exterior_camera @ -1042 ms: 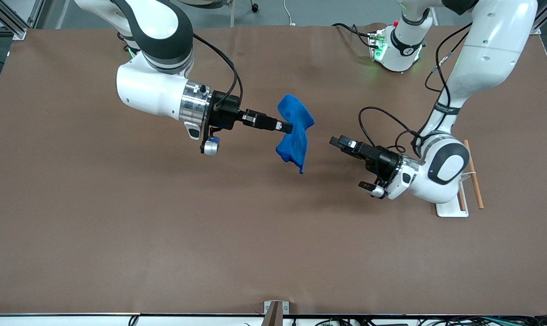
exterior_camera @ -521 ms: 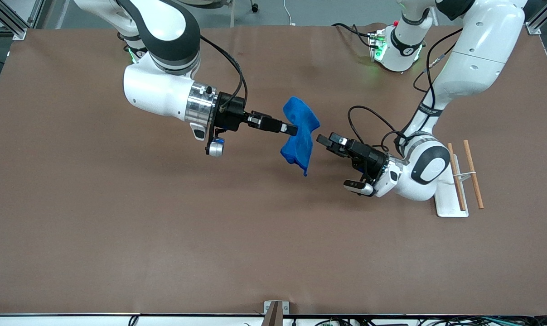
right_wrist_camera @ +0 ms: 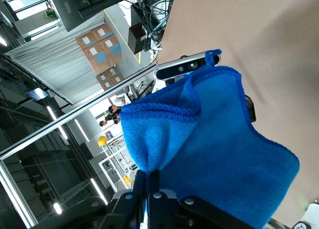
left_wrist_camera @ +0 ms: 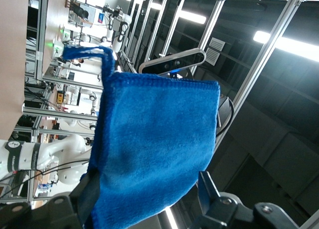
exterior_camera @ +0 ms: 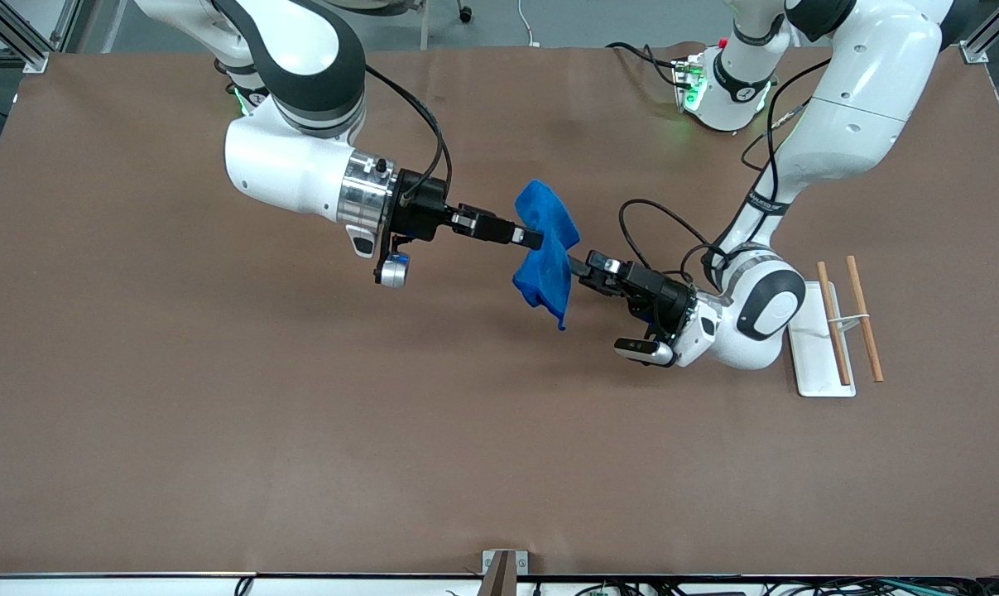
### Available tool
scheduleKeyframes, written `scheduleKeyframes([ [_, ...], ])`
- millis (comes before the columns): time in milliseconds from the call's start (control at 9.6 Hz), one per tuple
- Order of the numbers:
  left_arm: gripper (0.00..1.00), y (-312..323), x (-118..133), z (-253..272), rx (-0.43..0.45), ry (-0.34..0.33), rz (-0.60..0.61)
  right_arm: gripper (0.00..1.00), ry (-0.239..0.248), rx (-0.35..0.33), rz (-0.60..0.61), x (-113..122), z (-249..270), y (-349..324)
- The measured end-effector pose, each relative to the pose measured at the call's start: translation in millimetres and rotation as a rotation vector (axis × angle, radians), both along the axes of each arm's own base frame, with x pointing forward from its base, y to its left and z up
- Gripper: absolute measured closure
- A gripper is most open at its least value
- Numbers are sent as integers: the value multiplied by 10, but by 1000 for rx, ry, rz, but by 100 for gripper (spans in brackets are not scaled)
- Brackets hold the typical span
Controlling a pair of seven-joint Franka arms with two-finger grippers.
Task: Right arm passes towel to left arm to hang
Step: 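Close the left gripper on the towel's hanging corner, then pull the towel away with the left gripper while the right gripper releases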
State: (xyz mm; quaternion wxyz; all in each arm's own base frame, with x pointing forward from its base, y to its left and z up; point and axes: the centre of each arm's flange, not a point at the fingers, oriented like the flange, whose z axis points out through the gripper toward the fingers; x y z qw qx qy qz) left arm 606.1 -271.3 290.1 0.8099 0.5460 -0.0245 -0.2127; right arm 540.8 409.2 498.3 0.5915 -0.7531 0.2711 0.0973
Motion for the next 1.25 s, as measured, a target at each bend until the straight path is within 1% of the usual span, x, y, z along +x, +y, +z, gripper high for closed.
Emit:
scheduleKeyframes([
  [208,15,7,33,-166,9,15,15,96,0,0,0,1,1,0],
  [312,15,4,51,-243,10,15,23,96,0,0,0,1,1,0],
  [521,18,-45,97,-258,-10,12,36,96,0,0,0,2,2,0],
  [729,24,-84,171,-137,-41,0,60,96,0,1,0,2,3,0],
  [833,30,-82,209,-83,-44,-13,64,96,0,1,0,3,4,1],
  [938,32,-78,235,-50,-44,-22,67,96,-1,1,0,3,4,1],
  [1146,42,-42,262,-39,-43,-25,75,96,-1,1,0,4,5,1],
  [1250,44,0,282,-37,-42,-26,82,96,-1,1,0,4,5,2],
])
